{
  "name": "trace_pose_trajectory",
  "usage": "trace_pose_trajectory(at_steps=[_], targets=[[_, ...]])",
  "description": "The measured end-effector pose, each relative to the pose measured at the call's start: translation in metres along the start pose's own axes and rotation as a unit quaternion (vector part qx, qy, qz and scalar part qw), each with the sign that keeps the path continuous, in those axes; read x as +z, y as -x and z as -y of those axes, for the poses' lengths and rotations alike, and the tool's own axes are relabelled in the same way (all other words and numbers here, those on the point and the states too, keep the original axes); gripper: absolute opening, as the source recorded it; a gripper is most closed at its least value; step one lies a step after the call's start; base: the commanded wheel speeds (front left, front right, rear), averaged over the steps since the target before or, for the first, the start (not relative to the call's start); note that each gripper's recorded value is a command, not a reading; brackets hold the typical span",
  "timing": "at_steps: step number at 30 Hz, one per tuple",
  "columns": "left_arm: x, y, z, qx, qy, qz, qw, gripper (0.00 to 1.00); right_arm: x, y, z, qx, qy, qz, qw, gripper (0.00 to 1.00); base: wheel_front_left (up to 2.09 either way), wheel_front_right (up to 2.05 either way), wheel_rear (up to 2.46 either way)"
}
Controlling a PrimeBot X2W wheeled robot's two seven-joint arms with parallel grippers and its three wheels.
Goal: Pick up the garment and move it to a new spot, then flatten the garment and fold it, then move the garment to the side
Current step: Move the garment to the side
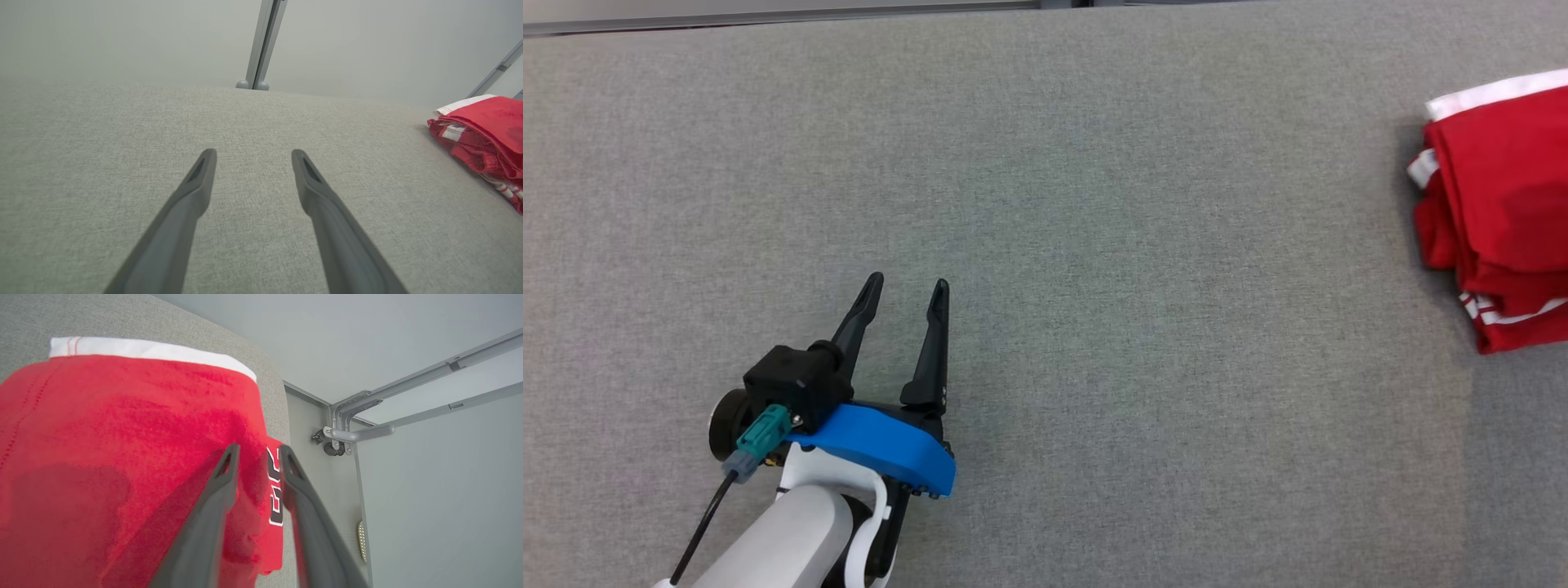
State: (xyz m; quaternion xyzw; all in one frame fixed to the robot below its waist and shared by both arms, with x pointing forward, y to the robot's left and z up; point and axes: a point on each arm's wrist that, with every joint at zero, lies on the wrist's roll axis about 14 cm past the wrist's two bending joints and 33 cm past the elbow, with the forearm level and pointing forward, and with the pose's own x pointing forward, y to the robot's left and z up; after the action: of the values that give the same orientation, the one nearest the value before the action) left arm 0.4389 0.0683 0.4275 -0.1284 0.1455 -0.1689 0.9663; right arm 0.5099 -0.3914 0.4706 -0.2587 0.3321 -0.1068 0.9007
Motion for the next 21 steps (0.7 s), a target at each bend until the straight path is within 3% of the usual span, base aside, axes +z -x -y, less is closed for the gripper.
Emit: trace_pose_trajectory(at_steps=[9, 15, 18, 20, 21], targets=[[0.003, -0.004, 0.009, -0.015, -0.007, 0.001, 1.0, 1.0, 0.006, 0.005, -0.003, -0.005, -0.042, 0.039, 0.998, 1.0, 0.0, 0.0, 0.0], [0.022, 0.0, 0.005, -0.006, -0.017, 0.027, 0.999, 1.0, 0.039, 0.02, -0.015, 0.008, -0.069, 0.111, 0.991, 1.0, 0.0, 0.0, 0.0], [0.048, 0.009, -0.007, 0.018, -0.019, 0.065, 0.998, 1.0, 0.083, 0.05, -0.026, 0.024, -0.093, 0.205, 0.974, 1.0, 0.0, 0.0, 0.0], [0.052, 0.012, -0.01, 0.024, -0.021, 0.072, 0.997, 1.0, 0.091, 0.058, -0.029, 0.028, -0.099, 0.223, 0.969, 1.0, 0.0, 0.0, 0.0], [0.063, 0.019, -0.017, 0.038, -0.021, 0.089, 0.995, 1.0, 0.104, 0.073, -0.037, 0.038, -0.11, 0.256, 0.96, 1.0, 0.0, 0.0, 0.0]])
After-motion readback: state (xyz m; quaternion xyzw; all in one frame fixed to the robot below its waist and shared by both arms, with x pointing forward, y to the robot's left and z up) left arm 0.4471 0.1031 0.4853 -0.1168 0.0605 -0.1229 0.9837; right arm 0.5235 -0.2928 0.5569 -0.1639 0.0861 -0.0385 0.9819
